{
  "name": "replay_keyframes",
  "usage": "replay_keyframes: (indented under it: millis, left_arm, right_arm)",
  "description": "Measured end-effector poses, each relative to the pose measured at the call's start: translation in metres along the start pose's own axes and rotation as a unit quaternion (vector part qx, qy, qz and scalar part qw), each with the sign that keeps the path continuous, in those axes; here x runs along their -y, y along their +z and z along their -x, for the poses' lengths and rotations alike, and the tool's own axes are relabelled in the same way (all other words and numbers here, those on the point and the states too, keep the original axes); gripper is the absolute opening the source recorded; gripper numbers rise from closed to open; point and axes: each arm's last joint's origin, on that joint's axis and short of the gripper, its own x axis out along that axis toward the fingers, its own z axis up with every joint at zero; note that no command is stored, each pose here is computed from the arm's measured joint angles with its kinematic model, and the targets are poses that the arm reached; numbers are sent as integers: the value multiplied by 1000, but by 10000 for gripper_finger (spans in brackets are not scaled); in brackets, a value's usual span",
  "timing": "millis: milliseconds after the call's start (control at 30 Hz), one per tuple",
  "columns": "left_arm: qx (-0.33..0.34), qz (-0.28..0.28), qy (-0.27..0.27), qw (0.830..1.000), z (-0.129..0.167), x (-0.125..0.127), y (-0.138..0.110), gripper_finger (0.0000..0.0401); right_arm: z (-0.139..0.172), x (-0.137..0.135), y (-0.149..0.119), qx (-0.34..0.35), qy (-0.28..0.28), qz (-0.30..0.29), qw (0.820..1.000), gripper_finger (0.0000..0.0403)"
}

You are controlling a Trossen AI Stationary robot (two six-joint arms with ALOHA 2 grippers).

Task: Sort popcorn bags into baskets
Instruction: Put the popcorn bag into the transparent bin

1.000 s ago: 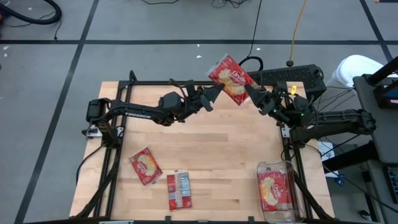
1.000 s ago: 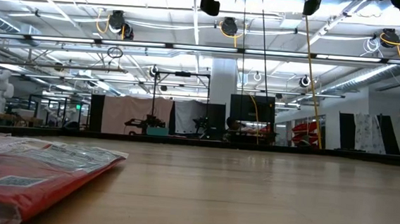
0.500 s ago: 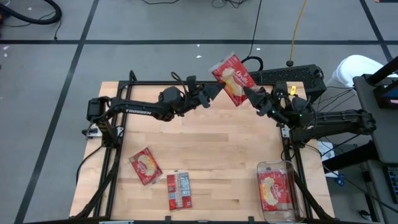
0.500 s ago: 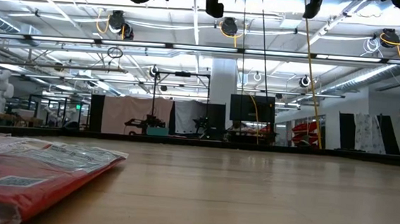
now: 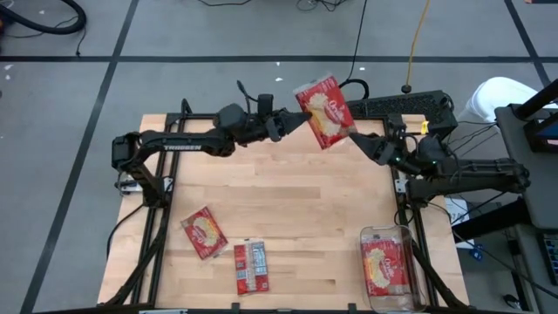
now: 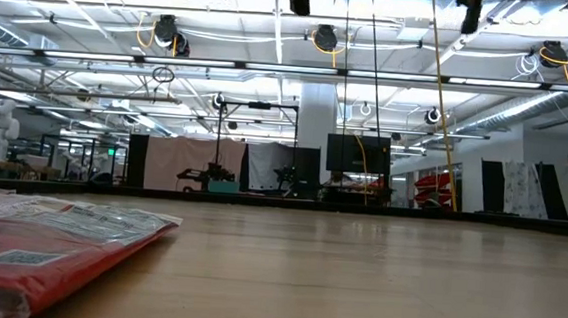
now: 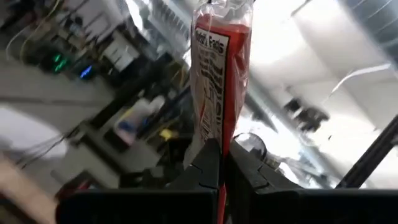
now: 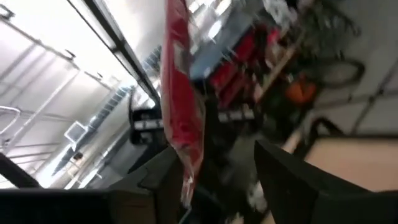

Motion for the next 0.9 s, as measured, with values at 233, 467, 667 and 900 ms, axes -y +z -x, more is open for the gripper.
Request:
replay_keyframes:
  millis: [233,467,667,900]
  left_arm:
    - [-96,2,23,995,5,-4,-5,8]
    - [-134,16,35,990,5,-3,-17,8]
    - [-174,29,56,983,5,-2,-34,8]
    - [-192,48,62,978,2,1,-56,9]
  right_arm:
    - [21,6,1,-66,-22,-49,996,192]
    - [28,9,1,-99,-29,-62,993,192]
    - [22,10,-5,-121,-31,-61,990,192]
    - [5,15,-23,-197,-24,-59,978,192]
